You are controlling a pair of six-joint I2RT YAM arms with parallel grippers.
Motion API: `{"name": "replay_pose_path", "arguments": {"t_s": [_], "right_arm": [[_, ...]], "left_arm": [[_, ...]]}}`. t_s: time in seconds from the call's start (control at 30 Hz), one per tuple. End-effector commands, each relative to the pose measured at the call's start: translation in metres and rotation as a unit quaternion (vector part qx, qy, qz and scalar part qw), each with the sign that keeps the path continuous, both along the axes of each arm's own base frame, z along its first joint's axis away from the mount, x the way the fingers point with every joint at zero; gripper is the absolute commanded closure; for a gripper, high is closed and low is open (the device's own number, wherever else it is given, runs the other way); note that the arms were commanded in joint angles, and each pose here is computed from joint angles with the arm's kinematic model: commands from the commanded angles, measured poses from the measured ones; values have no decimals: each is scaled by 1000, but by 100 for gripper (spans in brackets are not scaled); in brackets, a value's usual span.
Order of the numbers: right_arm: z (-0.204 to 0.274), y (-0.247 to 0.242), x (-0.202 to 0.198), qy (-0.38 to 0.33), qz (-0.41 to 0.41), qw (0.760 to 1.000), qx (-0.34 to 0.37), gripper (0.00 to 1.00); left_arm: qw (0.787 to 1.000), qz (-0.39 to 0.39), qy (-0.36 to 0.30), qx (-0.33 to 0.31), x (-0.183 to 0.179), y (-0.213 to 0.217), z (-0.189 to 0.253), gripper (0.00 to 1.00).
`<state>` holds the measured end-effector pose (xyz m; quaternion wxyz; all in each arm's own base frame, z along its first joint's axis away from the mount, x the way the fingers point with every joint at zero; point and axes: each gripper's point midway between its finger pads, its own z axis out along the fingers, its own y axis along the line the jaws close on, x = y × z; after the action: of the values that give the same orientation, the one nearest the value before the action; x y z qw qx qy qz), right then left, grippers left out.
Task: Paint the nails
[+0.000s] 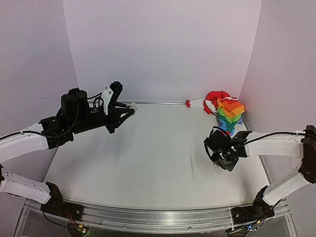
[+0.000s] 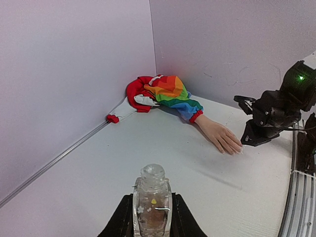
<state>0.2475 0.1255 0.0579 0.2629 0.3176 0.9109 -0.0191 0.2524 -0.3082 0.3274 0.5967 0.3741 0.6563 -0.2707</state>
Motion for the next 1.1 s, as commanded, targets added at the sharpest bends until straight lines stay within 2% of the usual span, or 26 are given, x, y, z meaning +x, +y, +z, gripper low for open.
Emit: {"name": "replay_pose_path", "arguments": {"t_s": [0.0,1.07], "right_arm": [[8,-9,-2,-19,2,1000,-12,100],[2,-12,14,-13,-19,999,-49,100]], "left_arm": [[1000,-2,-17,-14,1,0,14,100],[1000,-1,-18,-12,1,1,14,100]]}}
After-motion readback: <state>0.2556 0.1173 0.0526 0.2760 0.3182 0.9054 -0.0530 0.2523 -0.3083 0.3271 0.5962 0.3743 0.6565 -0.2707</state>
